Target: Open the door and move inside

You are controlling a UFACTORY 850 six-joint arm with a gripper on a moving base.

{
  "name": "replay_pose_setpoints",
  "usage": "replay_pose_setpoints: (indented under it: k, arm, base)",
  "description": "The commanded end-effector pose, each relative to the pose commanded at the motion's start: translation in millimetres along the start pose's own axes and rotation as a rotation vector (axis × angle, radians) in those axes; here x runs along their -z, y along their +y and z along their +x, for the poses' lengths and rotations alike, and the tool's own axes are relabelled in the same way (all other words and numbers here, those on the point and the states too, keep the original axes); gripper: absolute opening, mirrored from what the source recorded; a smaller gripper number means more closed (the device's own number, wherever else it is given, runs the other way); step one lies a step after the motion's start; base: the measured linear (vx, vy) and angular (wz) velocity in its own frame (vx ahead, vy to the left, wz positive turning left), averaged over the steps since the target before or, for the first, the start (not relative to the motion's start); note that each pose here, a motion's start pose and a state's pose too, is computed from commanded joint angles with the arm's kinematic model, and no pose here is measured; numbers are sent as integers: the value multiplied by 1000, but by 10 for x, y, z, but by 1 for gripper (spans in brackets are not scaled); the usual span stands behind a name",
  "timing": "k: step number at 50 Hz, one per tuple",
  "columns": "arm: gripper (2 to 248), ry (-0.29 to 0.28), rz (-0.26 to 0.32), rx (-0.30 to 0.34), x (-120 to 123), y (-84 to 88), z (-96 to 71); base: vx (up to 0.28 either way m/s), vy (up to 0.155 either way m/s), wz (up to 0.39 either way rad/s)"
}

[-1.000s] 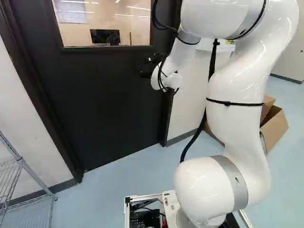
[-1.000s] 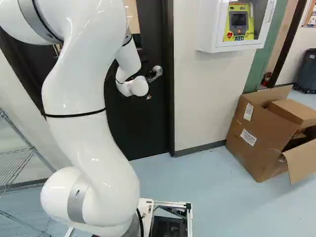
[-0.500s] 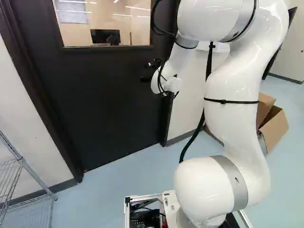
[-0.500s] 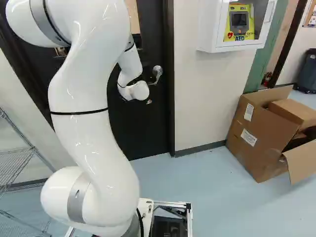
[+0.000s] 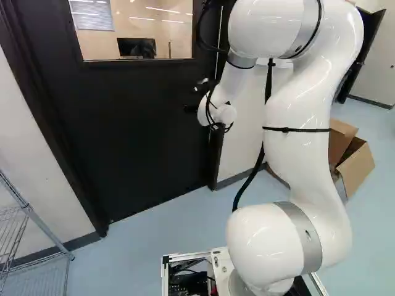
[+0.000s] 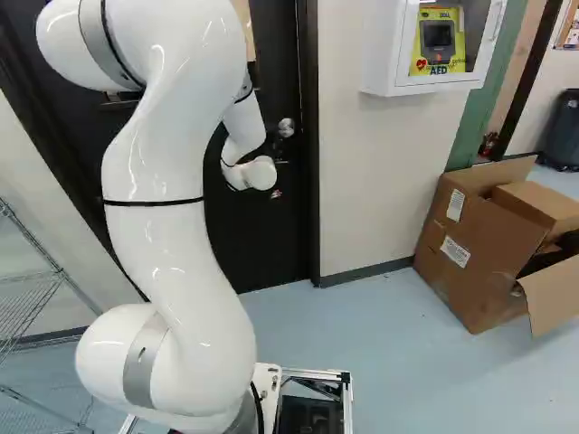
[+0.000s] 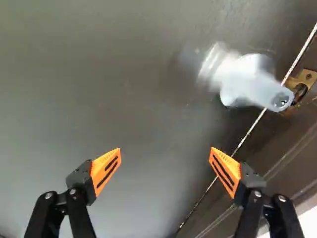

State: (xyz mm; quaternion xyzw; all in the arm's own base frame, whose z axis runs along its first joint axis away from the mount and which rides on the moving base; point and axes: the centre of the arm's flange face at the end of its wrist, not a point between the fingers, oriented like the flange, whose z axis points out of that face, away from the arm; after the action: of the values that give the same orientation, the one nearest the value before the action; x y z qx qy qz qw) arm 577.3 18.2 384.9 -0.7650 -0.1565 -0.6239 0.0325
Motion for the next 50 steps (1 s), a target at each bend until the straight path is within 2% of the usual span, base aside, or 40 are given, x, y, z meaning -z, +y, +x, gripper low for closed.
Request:
replay_pose_setpoints:
  k: [9, 30, 50]
  arm:
    - [247, -10, 2, -3, -17, -7, -56]
    - [247, -5, 4, 0, -113, 6, -59]
    - [247, 12, 46, 27, -343, -85, -27]
  base:
    - [0, 0, 0]
    - [0, 0, 0]
    - [0, 0, 0]
